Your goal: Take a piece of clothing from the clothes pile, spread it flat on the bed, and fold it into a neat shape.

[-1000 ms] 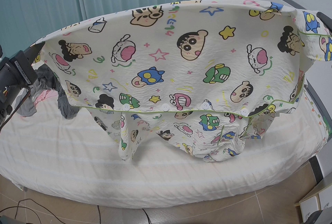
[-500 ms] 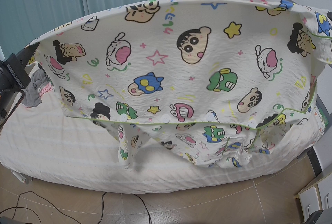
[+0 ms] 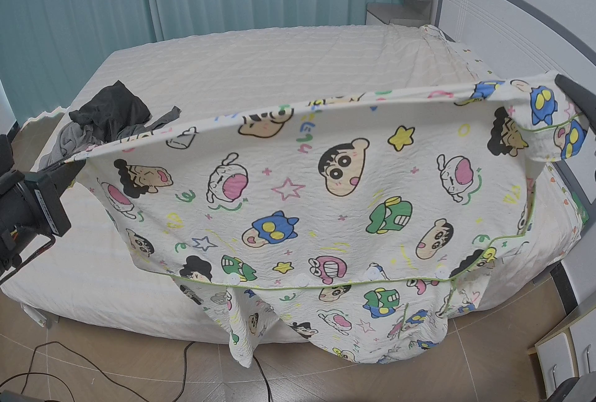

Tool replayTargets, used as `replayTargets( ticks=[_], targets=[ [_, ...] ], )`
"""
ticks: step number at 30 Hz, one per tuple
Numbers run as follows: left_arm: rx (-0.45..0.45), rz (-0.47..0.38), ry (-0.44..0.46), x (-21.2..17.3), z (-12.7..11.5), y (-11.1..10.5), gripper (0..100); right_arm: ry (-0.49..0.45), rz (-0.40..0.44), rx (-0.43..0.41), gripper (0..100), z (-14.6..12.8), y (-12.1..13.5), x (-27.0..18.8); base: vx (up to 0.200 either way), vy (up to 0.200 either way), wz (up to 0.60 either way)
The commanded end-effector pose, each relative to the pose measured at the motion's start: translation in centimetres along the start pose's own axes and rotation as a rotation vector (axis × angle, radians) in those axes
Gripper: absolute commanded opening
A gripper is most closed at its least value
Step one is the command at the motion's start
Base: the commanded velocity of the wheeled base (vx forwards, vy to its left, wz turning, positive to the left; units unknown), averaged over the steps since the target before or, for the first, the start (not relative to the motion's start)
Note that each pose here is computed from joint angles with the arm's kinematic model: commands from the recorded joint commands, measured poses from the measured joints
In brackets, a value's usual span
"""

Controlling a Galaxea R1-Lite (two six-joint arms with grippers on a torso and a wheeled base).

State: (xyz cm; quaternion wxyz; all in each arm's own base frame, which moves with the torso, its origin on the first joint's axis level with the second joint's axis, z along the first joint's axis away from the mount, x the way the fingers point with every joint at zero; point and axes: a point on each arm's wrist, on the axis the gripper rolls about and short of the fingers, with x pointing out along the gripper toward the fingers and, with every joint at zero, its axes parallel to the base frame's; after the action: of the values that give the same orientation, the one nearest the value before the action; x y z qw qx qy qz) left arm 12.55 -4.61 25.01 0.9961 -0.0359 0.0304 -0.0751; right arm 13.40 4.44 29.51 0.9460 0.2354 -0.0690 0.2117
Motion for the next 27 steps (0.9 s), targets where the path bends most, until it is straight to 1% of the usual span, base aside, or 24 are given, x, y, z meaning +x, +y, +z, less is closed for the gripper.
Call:
replayTargets(
  ticks=[1, 3, 4, 8, 11, 15, 18, 20, 27],
  targets=[
    [0.010, 0.012, 0.071, 2.1, -1.4, -0.3, 0, 0.112, -0.119, 0.002, 0, -3.5, -3.3, 2.7, 0.000, 0.000, 0.00],
    [0.010, 0.015, 0.069, 2.7, -1.5, -0.4, 0, 0.117, -0.128, 0.002, 0, -3.8, -3.7, 3.0, 0.000, 0.000, 0.00],
    [0.005, 0.017, 0.051, 4.0, -1.6, -0.7, 0, 0.120, -0.145, 0.001, 0, -4.3, -4.3, 3.6, 0.000, 0.000, 0.00],
    [-0.002, 0.016, 0.006, 6.7, -1.6, -1.3, 0, 0.109, -0.185, -0.004, 0, -4.9, -5.9, 5.0, 0.000, 0.000, 0.00],
    [-0.008, 0.037, -0.017, 8.6, -1.6, -1.7, 0, 0.094, -0.198, -0.008, 0, -5.2, -6.8, 6.0, 0.200, 0.000, 0.00],
    [-0.009, 0.071, -0.024, 11.2, -1.8, -2.3, 0, 0.070, -0.199, -0.017, 0, -5.9, -7.7, 7.1, 0.200, 0.000, 0.00],
    [-0.005, 0.072, -0.015, 12.2, -2.0, -2.5, 0, 0.059, -0.205, -0.023, 0, -6.0, -8.1, 7.7, 0.200, 0.000, 0.00],
    [-0.007, 0.074, -0.011, 13.6, -2.0, -2.8, 0, 0.044, -0.214, -0.032, 0, -5.9, -8.7, 8.5, 0.200, 0.000, 0.00],
    [-0.006, 0.081, 0.003, 16.8, -2.4, -3.5, 0, 0.053, -0.229, -0.031, 0, -6.3, -9.7, 10.0, 0.200, 0.000, 0.00]
  ],
)
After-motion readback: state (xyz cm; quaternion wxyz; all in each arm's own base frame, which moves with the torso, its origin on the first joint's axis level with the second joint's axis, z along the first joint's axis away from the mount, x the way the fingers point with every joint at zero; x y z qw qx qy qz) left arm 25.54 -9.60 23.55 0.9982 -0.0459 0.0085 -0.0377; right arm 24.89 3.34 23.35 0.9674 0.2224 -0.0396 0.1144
